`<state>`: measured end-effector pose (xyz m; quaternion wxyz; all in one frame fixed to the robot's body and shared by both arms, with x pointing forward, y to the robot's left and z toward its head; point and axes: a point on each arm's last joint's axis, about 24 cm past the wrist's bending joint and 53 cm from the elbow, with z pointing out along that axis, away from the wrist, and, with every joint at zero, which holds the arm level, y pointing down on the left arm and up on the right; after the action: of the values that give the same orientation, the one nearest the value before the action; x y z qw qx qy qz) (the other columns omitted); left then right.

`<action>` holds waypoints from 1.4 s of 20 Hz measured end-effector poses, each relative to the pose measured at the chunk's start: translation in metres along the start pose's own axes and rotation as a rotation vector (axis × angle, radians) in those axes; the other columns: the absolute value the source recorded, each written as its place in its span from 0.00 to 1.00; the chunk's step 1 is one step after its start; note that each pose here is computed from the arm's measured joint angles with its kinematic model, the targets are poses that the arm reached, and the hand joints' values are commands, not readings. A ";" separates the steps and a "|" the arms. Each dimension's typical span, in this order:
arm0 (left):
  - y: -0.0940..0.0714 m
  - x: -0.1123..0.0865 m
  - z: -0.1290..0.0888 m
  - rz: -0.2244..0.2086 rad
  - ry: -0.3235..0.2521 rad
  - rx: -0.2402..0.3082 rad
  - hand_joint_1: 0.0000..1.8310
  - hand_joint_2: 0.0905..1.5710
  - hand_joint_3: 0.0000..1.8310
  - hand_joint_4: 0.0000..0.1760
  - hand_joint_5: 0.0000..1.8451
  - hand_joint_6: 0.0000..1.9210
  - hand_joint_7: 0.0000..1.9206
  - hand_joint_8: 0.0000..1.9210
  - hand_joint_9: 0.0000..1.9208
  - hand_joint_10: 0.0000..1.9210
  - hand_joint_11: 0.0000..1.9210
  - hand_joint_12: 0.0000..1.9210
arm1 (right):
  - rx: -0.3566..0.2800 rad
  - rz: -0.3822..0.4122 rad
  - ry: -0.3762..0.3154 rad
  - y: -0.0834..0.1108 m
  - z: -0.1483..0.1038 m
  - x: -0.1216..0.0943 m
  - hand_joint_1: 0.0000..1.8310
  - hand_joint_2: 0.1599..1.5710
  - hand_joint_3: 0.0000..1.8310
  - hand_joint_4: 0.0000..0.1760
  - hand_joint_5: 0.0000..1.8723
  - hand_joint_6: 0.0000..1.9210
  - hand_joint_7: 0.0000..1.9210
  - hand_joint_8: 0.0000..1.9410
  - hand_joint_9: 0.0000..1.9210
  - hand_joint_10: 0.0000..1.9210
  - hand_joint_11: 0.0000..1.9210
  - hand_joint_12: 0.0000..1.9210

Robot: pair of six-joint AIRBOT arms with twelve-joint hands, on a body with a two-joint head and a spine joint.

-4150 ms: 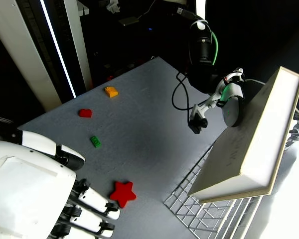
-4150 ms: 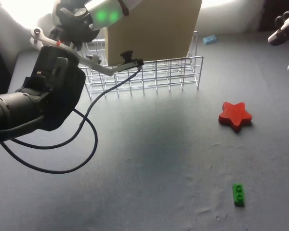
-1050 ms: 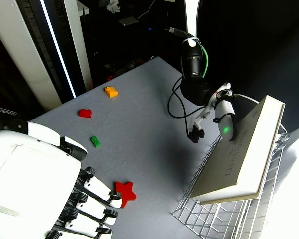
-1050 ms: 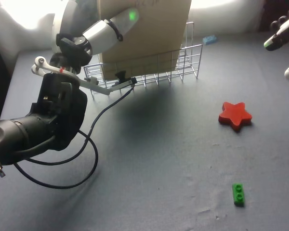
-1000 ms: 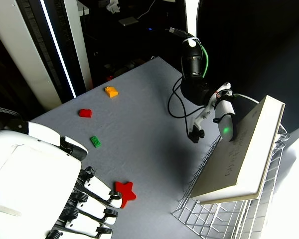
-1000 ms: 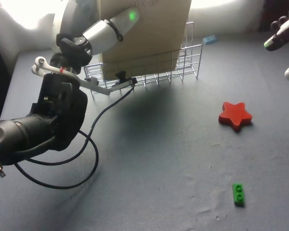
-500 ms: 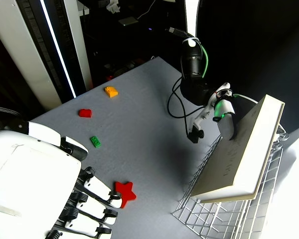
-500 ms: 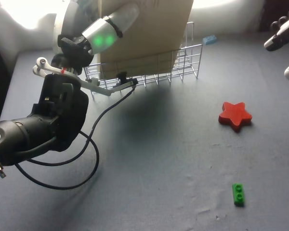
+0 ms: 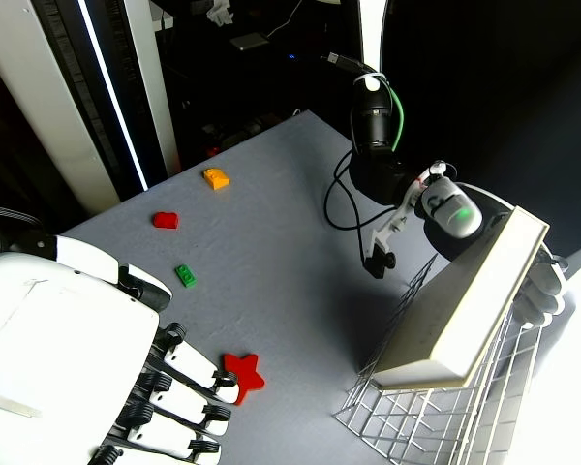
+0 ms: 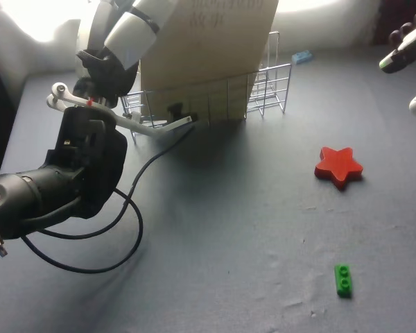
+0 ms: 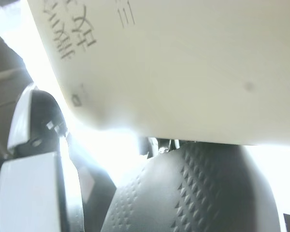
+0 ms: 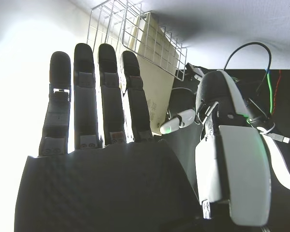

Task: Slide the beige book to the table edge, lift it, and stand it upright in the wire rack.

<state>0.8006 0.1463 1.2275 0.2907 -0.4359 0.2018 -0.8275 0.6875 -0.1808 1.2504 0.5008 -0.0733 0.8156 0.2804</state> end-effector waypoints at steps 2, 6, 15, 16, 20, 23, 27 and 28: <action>-0.003 -0.003 -0.001 0.011 0.001 -0.003 0.35 0.59 0.00 0.00 0.20 0.00 0.18 0.00 0.15 0.00 0.00 0.35 | 0.001 0.000 0.006 0.000 0.000 0.002 0.18 0.71 0.00 0.00 0.23 0.00 0.24 0.00 0.22 0.00 0.00 0.57; -0.004 -0.018 -0.008 0.040 -0.017 -0.045 0.33 0.57 0.00 0.22 0.13 0.00 0.11 0.00 0.08 0.00 0.00 0.25 | 0.000 -0.001 0.009 0.001 0.000 0.002 0.19 0.70 0.00 0.00 0.24 0.00 0.24 0.00 0.23 0.00 0.01 0.57; -0.034 -0.041 -0.019 0.153 -0.011 -0.112 0.33 0.57 0.00 0.23 0.12 0.00 0.10 0.00 0.08 0.00 0.00 0.25 | -0.001 -0.001 0.010 0.001 0.000 0.003 0.17 0.70 0.00 0.00 0.23 0.00 0.24 0.00 0.23 0.00 0.01 0.56; -0.040 -0.046 -0.020 0.173 -0.021 -0.119 0.34 0.57 0.00 0.22 0.12 0.00 0.11 0.00 0.09 0.00 0.00 0.27 | -0.001 -0.001 0.011 0.001 0.000 0.003 0.18 0.70 0.00 0.00 0.24 0.00 0.25 0.00 0.25 0.01 0.02 0.57; -0.067 -0.078 -0.023 0.254 -0.080 -0.184 0.32 0.59 0.00 0.20 0.13 0.00 0.10 0.00 0.08 0.00 0.00 0.26 | -0.005 0.000 0.011 0.003 0.000 0.004 0.17 0.70 0.00 0.00 0.23 0.00 0.24 0.00 0.23 0.00 0.01 0.57; -0.081 -0.099 -0.028 0.358 -0.132 -0.265 0.34 0.59 0.00 0.18 0.13 0.00 0.10 0.00 0.09 0.00 0.00 0.29 | -0.003 0.014 0.010 0.002 -0.001 0.003 0.18 0.70 0.00 0.00 0.24 0.00 0.25 0.00 0.24 0.00 0.02 0.58; -0.095 -0.107 -0.041 0.561 -0.088 -0.428 0.32 0.59 0.00 0.19 0.13 0.00 0.11 0.00 0.09 0.00 0.00 0.31 | -0.010 0.041 0.034 0.005 -0.003 0.006 0.18 0.71 0.00 0.00 0.24 0.00 0.25 0.00 0.24 0.01 0.02 0.58; -0.100 -0.105 -0.046 0.619 -0.056 -0.451 0.32 0.60 0.00 0.18 0.13 0.00 0.11 0.00 0.09 0.00 0.00 0.31 | -0.014 0.043 0.053 0.008 -0.004 0.008 0.18 0.71 0.00 0.00 0.25 0.01 0.26 0.00 0.25 0.01 0.02 0.59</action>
<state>0.7782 0.2941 1.1982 0.4289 -0.4299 0.4927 -0.6233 0.6773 -0.1756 1.2484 0.4724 -0.0668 0.8279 0.2948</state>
